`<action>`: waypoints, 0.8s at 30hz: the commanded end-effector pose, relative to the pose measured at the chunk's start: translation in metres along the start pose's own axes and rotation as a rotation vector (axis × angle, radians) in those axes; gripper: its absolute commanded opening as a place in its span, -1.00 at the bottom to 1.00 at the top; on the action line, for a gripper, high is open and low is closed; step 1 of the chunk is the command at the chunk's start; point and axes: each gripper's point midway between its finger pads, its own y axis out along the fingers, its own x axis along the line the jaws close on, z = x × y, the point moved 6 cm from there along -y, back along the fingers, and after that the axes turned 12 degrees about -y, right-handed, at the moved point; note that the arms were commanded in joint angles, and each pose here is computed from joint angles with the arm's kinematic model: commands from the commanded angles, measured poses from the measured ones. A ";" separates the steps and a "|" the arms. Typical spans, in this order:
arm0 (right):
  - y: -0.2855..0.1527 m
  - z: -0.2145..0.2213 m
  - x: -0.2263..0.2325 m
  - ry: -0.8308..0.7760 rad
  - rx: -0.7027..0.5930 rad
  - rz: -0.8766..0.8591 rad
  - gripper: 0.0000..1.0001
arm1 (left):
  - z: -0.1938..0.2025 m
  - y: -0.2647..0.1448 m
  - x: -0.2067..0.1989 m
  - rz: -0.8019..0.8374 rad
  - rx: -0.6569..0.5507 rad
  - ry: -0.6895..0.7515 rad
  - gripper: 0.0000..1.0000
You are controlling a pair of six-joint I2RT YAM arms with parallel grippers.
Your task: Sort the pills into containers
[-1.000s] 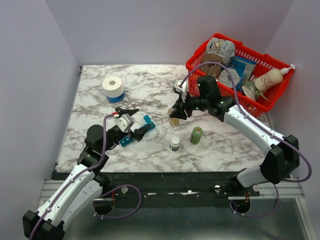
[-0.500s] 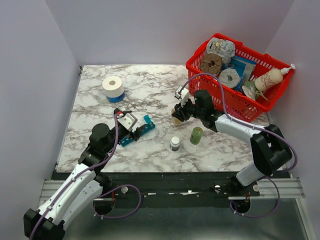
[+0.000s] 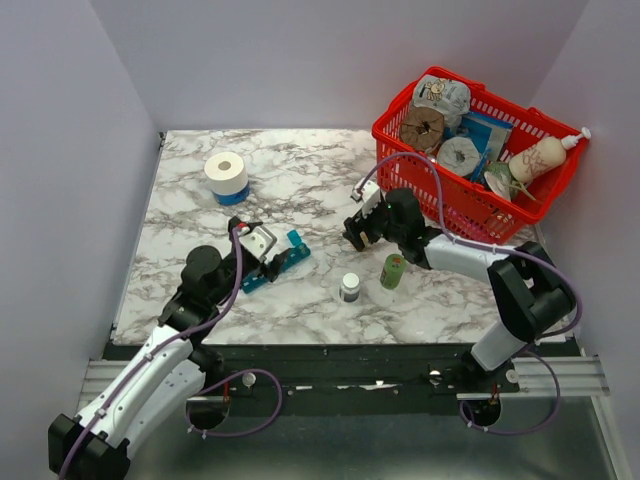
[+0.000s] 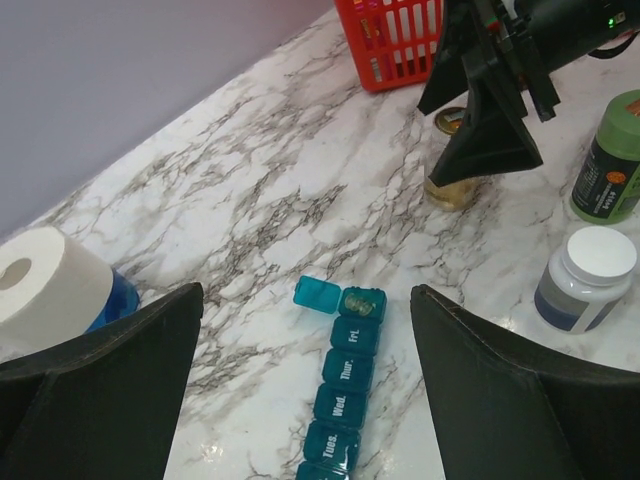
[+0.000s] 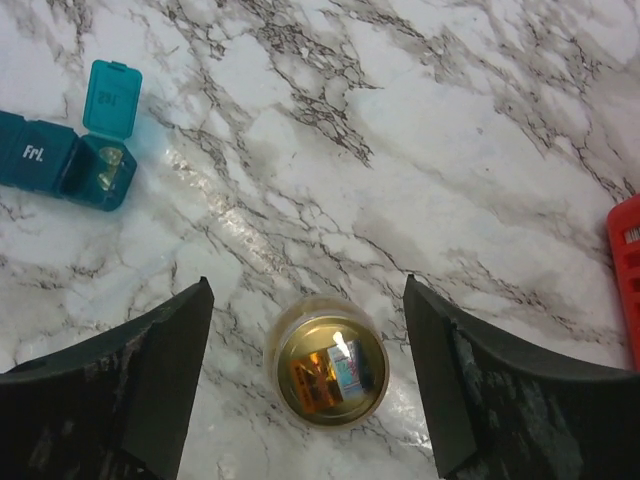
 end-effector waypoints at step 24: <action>-0.051 -0.135 0.023 -0.035 -0.191 -0.752 0.81 | 0.035 0.070 0.074 -0.084 0.403 -0.313 0.65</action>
